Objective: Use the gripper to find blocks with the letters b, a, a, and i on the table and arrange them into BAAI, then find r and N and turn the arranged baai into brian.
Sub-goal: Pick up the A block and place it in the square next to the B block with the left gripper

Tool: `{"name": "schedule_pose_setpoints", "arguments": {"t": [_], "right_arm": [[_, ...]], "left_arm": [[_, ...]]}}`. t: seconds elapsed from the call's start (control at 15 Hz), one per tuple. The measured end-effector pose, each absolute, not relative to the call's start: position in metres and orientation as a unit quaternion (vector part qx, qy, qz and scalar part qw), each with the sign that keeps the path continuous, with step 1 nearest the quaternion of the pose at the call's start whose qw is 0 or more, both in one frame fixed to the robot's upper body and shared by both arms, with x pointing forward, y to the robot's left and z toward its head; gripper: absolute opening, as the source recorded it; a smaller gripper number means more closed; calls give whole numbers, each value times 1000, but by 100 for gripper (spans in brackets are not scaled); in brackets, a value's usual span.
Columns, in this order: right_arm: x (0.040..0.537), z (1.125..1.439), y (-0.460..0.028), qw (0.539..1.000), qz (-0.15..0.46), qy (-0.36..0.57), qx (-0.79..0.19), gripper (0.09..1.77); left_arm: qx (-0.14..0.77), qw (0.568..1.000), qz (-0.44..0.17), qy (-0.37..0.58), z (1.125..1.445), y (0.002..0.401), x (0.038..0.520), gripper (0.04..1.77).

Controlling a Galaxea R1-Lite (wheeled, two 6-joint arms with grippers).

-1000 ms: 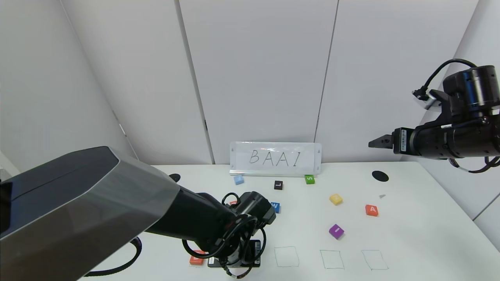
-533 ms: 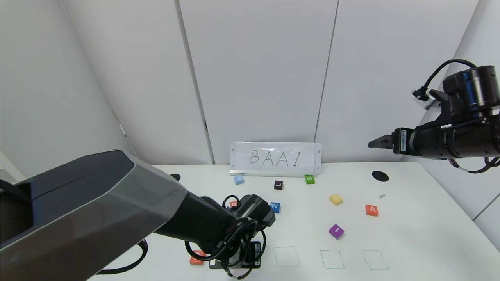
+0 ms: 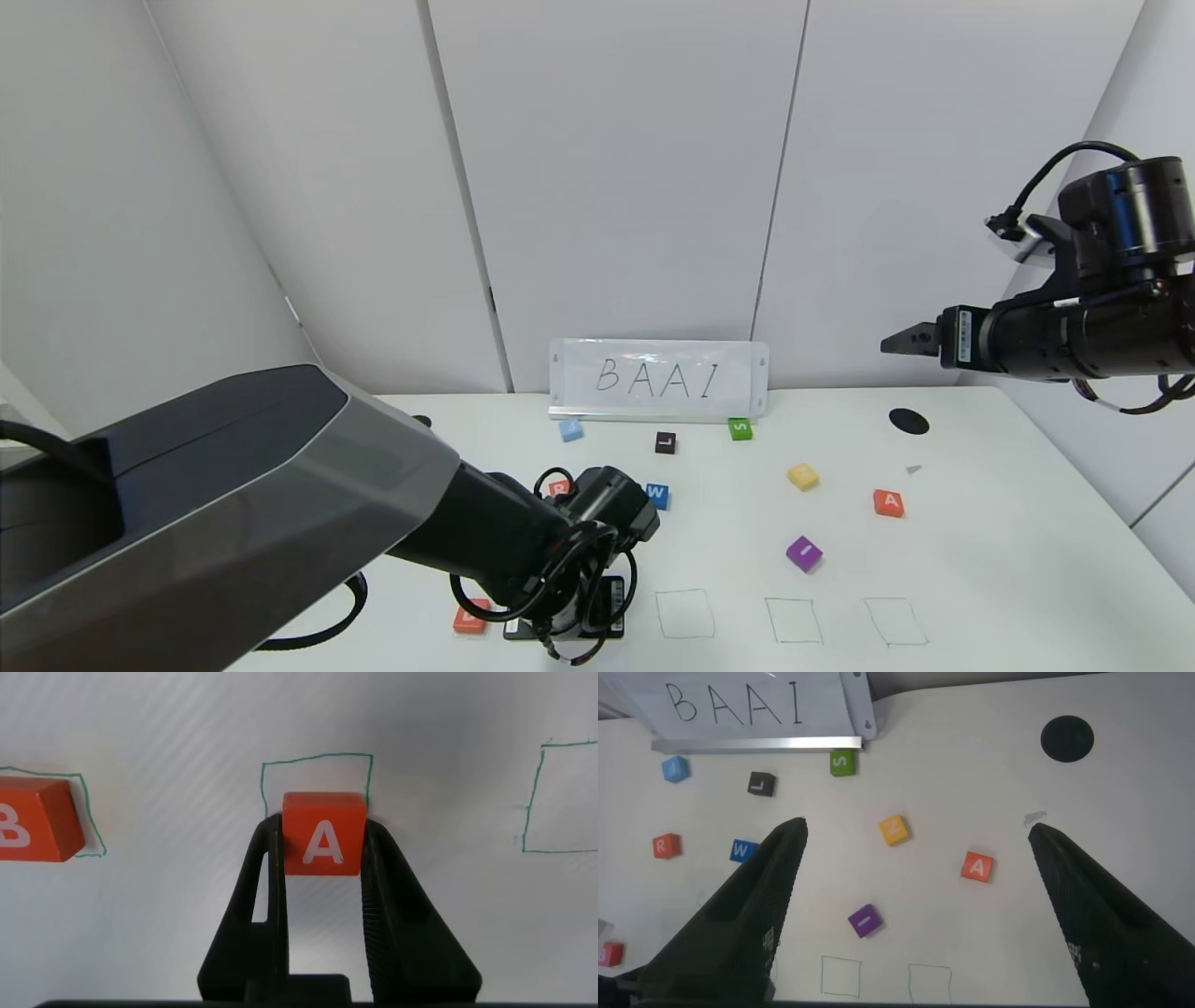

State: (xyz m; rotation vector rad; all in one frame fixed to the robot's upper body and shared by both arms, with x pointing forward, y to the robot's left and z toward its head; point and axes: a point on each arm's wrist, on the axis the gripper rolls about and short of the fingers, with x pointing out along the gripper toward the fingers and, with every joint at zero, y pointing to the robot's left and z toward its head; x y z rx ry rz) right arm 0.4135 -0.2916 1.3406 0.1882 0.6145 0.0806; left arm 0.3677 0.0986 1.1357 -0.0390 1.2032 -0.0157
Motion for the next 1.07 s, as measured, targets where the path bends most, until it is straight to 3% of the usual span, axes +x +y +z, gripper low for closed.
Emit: {"name": "schedule_pose_setpoints", "arguments": {"t": [1.07], "right_arm": [[413,1340,-291,948,40,302,92,171]], "left_arm": [[-21,825,-3,565,1135,102,372,51]]}}
